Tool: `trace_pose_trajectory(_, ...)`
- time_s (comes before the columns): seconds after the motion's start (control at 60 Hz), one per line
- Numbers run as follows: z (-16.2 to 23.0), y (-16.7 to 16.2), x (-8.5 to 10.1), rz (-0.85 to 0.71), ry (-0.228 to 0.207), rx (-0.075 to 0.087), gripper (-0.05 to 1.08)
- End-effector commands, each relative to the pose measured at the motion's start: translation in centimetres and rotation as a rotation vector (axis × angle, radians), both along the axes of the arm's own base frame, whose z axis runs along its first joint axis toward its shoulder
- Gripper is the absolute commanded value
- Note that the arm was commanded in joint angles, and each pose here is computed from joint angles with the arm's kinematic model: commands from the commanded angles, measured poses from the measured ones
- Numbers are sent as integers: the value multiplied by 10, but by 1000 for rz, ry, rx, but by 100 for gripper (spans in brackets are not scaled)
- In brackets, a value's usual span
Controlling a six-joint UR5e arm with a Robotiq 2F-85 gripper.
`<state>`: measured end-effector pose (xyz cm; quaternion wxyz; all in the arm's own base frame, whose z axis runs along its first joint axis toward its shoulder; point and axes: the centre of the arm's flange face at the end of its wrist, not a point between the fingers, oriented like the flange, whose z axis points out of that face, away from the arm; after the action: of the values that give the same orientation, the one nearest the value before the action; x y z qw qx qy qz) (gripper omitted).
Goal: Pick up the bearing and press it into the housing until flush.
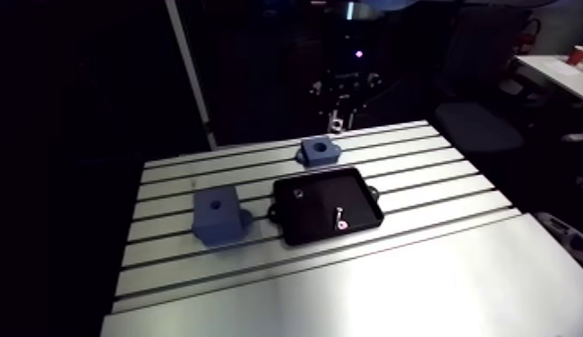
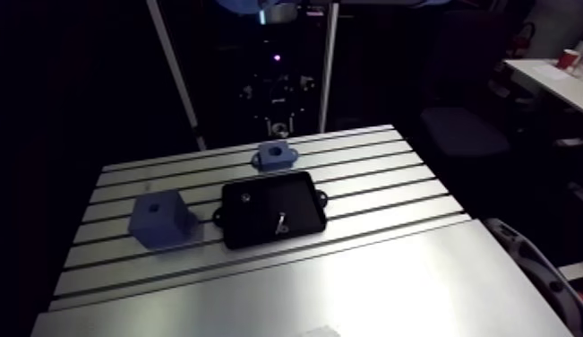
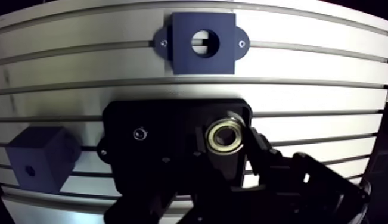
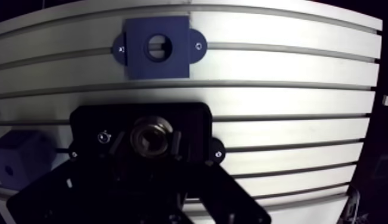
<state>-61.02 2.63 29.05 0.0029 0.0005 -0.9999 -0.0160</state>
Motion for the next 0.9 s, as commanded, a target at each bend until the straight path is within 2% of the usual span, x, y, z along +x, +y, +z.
trace_pose_trajectory(0.017,-2,-6,-11,8,-7,-6,72)
trace_pose_trajectory(0.283,-5,-3,-24,-8,-2,-5,72)
trace_pose_trajectory(0.467,-28,-1,-39,-11,-29,-10,72)
trace_pose_trajectory(0.9,-55,3,-65,-10,-54,-13,72)
